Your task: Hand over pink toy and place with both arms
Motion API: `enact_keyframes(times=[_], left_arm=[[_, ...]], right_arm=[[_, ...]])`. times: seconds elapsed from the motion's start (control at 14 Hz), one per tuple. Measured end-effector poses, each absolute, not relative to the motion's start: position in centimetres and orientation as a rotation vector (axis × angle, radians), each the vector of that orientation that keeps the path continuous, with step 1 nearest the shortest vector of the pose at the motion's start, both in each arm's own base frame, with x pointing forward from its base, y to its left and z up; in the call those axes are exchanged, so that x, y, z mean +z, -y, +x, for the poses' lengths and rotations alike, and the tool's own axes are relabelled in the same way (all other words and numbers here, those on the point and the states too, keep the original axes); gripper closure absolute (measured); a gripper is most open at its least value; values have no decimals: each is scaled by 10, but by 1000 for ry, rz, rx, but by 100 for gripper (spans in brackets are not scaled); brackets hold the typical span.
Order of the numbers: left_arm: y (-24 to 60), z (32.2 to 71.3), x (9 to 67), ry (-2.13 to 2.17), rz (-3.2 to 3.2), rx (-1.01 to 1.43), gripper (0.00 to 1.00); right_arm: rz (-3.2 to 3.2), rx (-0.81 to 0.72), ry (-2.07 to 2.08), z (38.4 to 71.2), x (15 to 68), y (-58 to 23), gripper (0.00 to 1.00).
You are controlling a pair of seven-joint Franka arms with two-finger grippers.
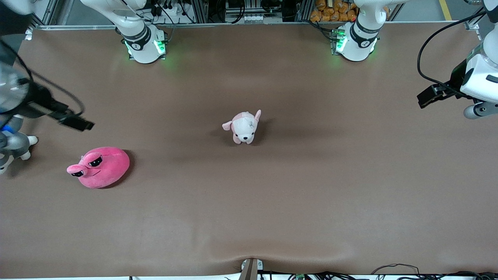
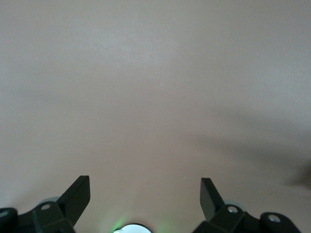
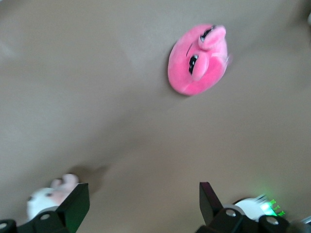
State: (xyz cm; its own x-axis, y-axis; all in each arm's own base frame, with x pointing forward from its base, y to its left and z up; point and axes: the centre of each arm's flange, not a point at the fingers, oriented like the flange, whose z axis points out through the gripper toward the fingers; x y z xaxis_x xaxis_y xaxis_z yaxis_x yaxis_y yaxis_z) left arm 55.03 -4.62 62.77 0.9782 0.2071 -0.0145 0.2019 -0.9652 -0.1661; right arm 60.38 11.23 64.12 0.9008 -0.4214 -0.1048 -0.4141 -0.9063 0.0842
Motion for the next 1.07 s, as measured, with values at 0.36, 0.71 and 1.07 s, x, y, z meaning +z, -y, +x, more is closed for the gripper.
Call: enact_keyframes(times=[0.36, 0.71, 1.07], left_arm=[[36, 535, 642, 302, -3011, 63, 0], [62, 504, 648, 228, -3018, 56, 0], [73, 466, 650, 201, -3044, -35, 0]], right_arm=[[3019, -153, 32, 599, 658, -78, 0], [3151, -168, 62, 593, 667, -15, 0], [3132, -49, -8, 551, 656, -58, 0]])
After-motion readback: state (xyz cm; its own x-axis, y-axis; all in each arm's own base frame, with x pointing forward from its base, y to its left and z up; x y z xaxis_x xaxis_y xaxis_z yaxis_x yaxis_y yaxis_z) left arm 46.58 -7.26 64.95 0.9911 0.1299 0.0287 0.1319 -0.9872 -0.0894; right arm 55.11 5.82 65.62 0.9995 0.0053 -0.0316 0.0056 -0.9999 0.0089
